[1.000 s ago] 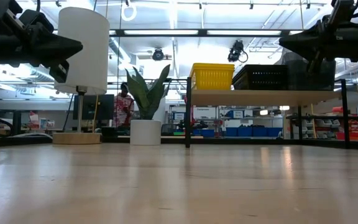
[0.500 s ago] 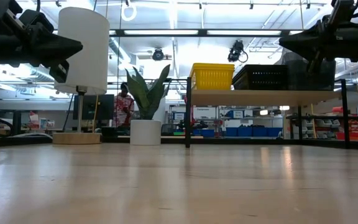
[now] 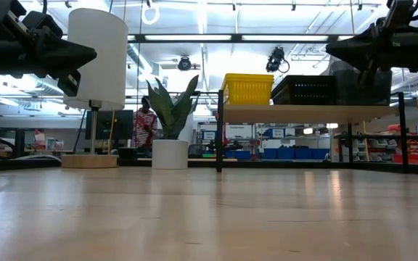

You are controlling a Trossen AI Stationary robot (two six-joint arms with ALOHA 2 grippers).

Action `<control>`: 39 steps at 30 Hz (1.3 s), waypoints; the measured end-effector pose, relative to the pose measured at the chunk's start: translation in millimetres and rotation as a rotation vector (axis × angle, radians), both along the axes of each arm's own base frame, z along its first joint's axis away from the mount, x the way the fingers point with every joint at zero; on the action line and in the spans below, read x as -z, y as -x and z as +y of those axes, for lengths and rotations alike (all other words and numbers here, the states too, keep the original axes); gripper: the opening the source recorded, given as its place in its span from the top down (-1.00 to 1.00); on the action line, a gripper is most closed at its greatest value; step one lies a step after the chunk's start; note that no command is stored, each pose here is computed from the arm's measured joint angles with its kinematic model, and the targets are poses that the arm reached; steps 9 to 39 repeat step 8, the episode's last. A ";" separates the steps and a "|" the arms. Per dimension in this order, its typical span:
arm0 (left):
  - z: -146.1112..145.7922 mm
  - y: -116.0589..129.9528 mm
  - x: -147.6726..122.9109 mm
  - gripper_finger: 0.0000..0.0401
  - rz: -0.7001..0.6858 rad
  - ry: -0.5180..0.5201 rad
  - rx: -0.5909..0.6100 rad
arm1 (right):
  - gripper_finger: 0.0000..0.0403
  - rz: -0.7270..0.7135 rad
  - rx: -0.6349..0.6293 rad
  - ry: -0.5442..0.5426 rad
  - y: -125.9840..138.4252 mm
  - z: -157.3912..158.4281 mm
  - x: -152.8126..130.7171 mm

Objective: Stack baskets on shelf by color
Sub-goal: Return to Home Position

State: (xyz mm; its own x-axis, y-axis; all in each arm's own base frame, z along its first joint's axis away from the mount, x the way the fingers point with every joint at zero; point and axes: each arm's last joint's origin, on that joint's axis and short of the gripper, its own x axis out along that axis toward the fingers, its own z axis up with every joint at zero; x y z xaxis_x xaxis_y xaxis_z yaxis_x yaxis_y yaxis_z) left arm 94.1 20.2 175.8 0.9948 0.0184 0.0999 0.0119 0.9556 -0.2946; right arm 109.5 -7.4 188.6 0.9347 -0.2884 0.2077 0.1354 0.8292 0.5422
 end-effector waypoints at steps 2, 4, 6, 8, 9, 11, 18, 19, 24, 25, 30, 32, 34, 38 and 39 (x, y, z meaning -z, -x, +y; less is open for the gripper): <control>0.0 0.0 0.0 0.85 0.000 0.000 0.000 | 0.91 0.000 0.000 0.000 0.0 0.0 0.0; 0.0 0.0 0.0 0.84 0.000 0.000 0.000 | 0.91 0.000 0.000 0.000 0.0 0.0 0.0; 0.0 0.0 0.1 0.83 0.000 0.000 -0.001 | 0.91 0.000 0.000 0.000 0.0 0.0 0.0; 0.0 0.0 0.0 0.81 0.000 0.000 0.000 | 0.91 0.000 0.000 0.000 0.0 0.0 0.0; 0.0 0.0 0.0 0.81 0.000 0.000 0.000 | 0.91 0.000 0.000 0.000 0.0 0.0 0.0; 0.0 0.0 0.0 0.81 0.000 0.000 0.000 | 0.91 0.000 0.000 0.000 0.0 0.0 0.0; 0.0 0.0 0.0 0.81 0.000 0.000 0.000 | 0.91 0.000 0.000 0.000 0.0 0.0 0.0; 0.0 0.0 0.0 0.81 0.000 0.000 0.000 | 0.91 0.000 0.000 0.000 0.0 0.0 0.0; 0.0 0.0 0.0 0.81 0.000 0.000 0.000 | 0.91 0.000 0.000 0.000 0.0 0.0 0.0; 0.0 0.0 0.0 0.81 0.000 0.000 0.000 | 0.91 0.000 0.000 0.000 0.0 0.0 0.0; 0.0 0.0 0.0 0.81 0.000 0.000 0.000 | 0.91 0.000 0.000 0.000 0.0 0.0 0.0; 0.0 0.0 0.0 0.81 0.000 0.000 0.000 | 0.91 0.000 0.000 0.000 0.0 0.0 0.0; 0.0 0.0 0.0 0.81 0.000 0.000 0.000 | 0.91 0.000 0.000 0.000 0.0 0.0 0.0; 0.0 0.0 0.0 0.81 0.000 0.000 0.000 | 0.91 0.000 0.000 0.000 0.0 0.0 0.0; 0.0 0.0 0.0 0.81 0.000 0.000 0.000 | 0.91 0.000 0.000 0.000 0.0 0.0 0.0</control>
